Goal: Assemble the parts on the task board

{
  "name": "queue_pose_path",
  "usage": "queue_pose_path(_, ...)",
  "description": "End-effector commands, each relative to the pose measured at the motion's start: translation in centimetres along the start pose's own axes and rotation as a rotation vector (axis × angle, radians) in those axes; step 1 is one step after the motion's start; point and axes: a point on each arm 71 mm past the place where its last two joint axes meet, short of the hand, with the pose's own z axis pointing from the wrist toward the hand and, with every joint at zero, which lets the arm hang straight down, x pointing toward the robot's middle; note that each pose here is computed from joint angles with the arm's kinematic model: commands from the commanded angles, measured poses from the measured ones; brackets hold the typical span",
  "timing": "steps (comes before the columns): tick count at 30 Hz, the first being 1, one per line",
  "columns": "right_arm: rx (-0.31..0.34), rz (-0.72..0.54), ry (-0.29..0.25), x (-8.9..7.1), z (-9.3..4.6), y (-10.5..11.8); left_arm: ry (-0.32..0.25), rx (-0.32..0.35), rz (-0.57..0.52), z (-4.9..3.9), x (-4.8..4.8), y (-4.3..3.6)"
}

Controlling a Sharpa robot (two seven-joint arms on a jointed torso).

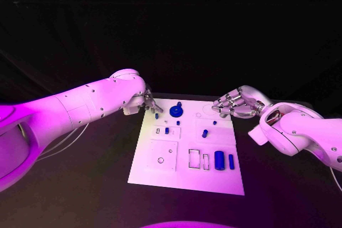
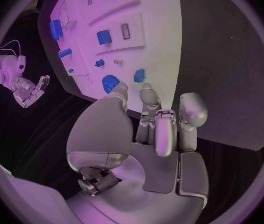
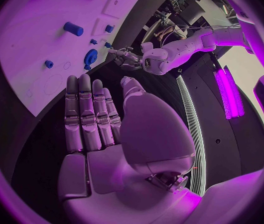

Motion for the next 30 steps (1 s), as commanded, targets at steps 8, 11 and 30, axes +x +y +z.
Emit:
queue_pose_path(8,-0.006,-0.001,0.005,0.14,0.06,0.06,0.034,-0.003,0.024,0.17,0.45,-0.14)
queue_pose_path(11,-0.006,-0.001,0.005,0.18,0.09,0.08,0.045,0.0,0.025,0.17,0.57,-0.23)
queue_pose_path(30,-0.002,-0.001,0.012,0.25,0.12,0.05,0.073,0.006,0.023,0.19,0.86,-0.51)
